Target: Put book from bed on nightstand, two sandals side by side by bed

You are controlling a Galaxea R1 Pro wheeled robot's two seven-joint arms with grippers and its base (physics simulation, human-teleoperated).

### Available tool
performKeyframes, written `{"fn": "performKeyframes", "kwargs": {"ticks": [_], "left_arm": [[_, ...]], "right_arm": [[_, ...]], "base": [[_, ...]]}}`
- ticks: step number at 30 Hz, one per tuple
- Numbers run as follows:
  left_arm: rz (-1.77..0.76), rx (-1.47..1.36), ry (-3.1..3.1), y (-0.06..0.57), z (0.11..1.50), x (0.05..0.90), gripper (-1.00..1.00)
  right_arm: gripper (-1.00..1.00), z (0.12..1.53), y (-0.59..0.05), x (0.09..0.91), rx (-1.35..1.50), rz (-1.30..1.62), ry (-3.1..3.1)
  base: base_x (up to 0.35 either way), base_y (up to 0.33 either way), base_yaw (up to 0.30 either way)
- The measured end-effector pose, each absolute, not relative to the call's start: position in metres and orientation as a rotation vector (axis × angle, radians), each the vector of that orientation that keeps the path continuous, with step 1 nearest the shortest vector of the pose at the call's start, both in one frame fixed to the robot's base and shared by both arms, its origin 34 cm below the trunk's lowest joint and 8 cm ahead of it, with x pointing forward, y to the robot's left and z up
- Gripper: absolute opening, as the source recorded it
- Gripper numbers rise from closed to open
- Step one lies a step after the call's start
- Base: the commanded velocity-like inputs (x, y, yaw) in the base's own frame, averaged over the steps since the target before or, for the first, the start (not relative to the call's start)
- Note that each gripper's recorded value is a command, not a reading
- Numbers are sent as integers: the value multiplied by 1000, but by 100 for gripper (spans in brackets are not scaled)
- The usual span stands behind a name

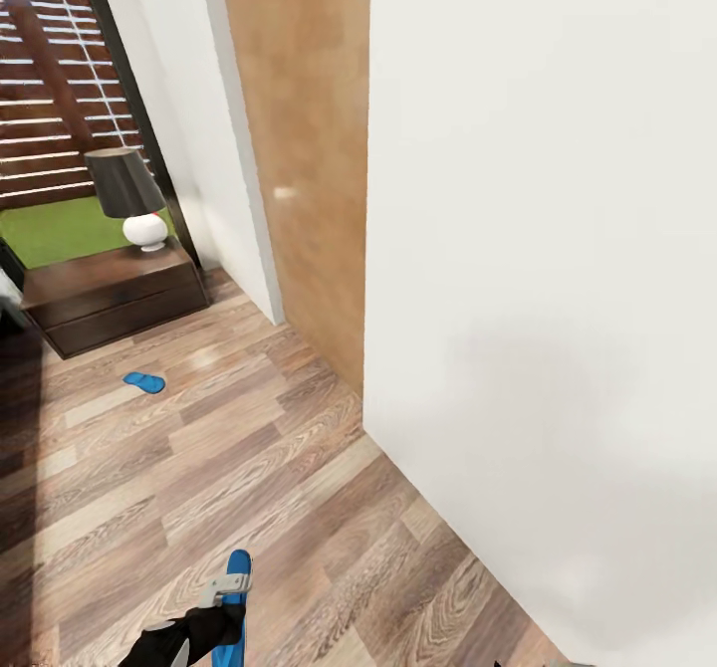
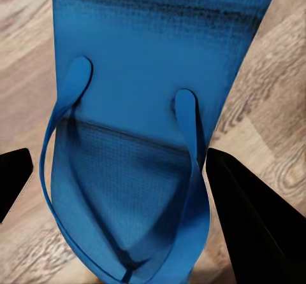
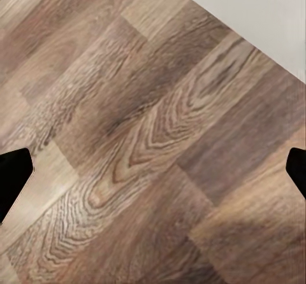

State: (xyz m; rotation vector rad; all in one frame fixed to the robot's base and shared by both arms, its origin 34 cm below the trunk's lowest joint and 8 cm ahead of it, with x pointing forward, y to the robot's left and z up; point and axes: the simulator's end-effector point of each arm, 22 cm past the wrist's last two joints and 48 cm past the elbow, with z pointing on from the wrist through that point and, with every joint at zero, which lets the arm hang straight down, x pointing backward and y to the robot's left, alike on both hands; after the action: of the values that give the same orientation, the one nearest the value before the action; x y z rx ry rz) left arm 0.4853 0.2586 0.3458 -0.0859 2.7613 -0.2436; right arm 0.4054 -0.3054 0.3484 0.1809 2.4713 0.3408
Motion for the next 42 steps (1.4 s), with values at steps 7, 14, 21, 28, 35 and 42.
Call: {"fn": "performKeyframes", "kwargs": {"ticks": [7, 14, 21, 28, 35, 42], "left_arm": [[-244, -86, 2766, 259, 344, 484, -100], [-244, -87, 2770, 259, 343, 482, -100], [-244, -88, 2775, 259, 341, 481, -100], [-244, -88, 2779, 259, 339, 479, -100], [-244, -89, 2783, 259, 338, 477, -100], [-244, -89, 2787, 259, 337, 476, -100]], "right_arm": [[100, 347, -305, 404, 182, 341, 2475], [100, 346, -305, 402, 183, 341, 2480], [100, 345, -305, 401, 184, 341, 2485], [100, 343, -305, 399, 185, 341, 2489], [100, 342, -305, 398, 186, 340, 2493], [100, 341, -305, 396, 186, 341, 2497]], "base": [[185, 0, 269], [119, 0, 269], [9, 0, 269], [1, 0, 269], [64, 0, 269], [290, 0, 269]]}}
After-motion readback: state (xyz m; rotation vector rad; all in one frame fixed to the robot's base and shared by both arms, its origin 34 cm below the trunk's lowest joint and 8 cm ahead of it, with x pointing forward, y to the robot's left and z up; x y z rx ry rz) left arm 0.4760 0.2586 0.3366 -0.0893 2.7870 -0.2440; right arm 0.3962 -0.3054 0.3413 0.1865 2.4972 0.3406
